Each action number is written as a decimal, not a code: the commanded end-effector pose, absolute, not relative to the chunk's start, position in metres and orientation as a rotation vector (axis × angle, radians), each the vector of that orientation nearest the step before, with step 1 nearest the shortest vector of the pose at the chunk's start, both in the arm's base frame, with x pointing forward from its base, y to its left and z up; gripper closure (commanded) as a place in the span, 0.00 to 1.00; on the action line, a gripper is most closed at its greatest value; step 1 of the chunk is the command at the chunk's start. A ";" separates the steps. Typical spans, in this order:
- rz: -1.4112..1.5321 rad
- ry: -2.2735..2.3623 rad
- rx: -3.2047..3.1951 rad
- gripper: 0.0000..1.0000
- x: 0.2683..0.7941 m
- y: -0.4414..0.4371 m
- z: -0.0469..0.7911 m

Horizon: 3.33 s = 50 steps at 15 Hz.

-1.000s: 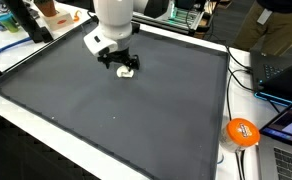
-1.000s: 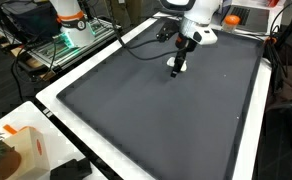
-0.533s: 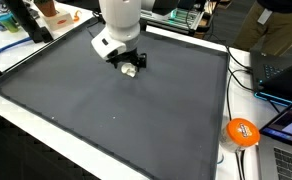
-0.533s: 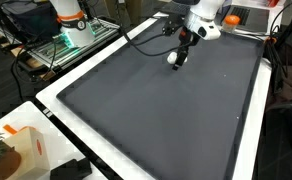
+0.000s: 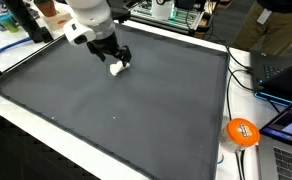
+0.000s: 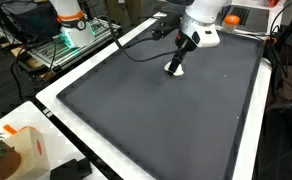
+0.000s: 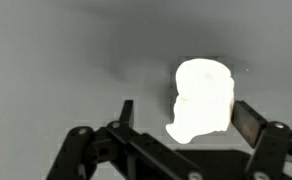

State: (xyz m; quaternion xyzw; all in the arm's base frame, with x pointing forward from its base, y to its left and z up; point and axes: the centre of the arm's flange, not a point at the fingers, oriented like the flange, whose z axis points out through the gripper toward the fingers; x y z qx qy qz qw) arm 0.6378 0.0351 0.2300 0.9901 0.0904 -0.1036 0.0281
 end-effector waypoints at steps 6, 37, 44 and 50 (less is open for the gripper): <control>-0.311 0.241 3.202 0.00 0.626 0.025 0.324; -0.884 -0.310 3.094 0.00 0.743 0.029 0.228; -1.044 -0.275 3.071 0.00 0.748 0.035 0.212; -1.155 -0.260 3.039 0.00 0.746 0.039 0.202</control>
